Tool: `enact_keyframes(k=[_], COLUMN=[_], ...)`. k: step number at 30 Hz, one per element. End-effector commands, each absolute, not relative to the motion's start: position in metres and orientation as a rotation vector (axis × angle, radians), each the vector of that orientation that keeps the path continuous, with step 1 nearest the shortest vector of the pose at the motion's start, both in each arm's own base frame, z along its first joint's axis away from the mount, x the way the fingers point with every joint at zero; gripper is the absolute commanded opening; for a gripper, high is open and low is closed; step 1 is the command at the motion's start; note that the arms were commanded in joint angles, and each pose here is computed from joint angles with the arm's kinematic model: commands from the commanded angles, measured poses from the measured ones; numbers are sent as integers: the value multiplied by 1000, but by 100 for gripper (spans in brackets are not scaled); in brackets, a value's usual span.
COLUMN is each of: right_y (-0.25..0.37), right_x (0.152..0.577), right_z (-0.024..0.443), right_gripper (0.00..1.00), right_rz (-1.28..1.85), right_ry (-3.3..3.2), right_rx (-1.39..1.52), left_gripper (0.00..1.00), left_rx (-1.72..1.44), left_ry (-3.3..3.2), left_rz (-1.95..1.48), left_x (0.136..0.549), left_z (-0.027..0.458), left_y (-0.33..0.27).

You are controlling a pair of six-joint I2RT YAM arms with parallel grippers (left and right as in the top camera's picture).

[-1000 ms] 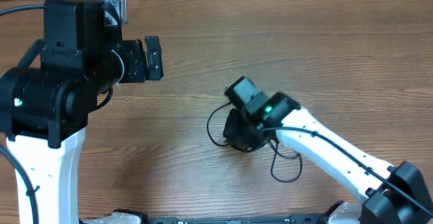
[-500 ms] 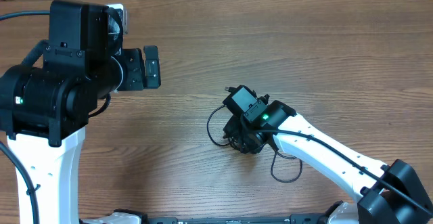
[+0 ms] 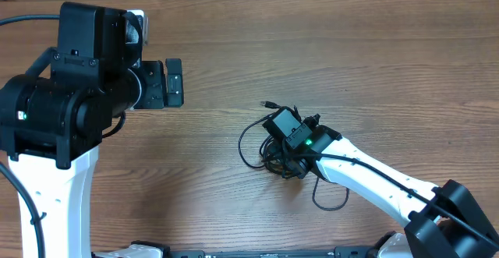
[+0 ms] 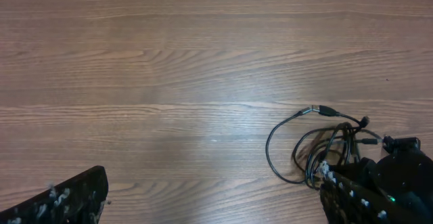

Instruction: Untangle cables

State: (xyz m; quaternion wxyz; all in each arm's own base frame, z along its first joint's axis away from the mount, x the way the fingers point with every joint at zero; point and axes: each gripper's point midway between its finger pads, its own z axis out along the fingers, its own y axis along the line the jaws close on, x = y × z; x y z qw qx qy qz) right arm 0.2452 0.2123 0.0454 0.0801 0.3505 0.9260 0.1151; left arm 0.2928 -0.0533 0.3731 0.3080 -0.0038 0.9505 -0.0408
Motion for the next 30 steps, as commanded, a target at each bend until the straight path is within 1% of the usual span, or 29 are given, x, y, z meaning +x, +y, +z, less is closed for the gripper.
enact_keyframes(k=[1,4,7,10,12,14,16,18,20,23,25,27,30], right_y=[231,254,275,274,269,261,254,249,243,234,226,215,203], right_x=[261,284,297,295,290,282,274,268,271,276,281,288,291], right_z=[82,152,260,367,426,475,509,521,518,506,504,506,511], right_gripper=[4,4,4,4,4,4,4,4,4,4,4,4,4], right_rz=[498,680,862,942,963,945,891,818,754,682,631,553,457], right_ry=[2742,2647,2465,2247,2107,1970,1858,1800,1805,1850,1857,1845,1818], right_rx=[928,648,277,74,-30,-147,-260,-360,-376,-338,-301,-260,-271], left_gripper=[100,100,100,100,100,100,100,100,100,100,100,100,100], left_rx=[3,3,3,4,8,16,41,84,195,502,773,975,1046], left_ry=[2512,2512,2509,2506,2502,2495,2493,2497,2495,2437,2318,2184,2151], left_rz=[-76,-77,-78,-78,-78,-84,-97,-128,-218,-491,-729,-915,-986], left_x=[292,292,292,293,294,295,296,295,294,286,272,258,260], left_z=[373,373,374,374,375,376,376,376,375,379,387,394,388], left_y=[-48,-49,-49,-49,-49,-50,-53,-59,-75,-120,-154,-178,-186])
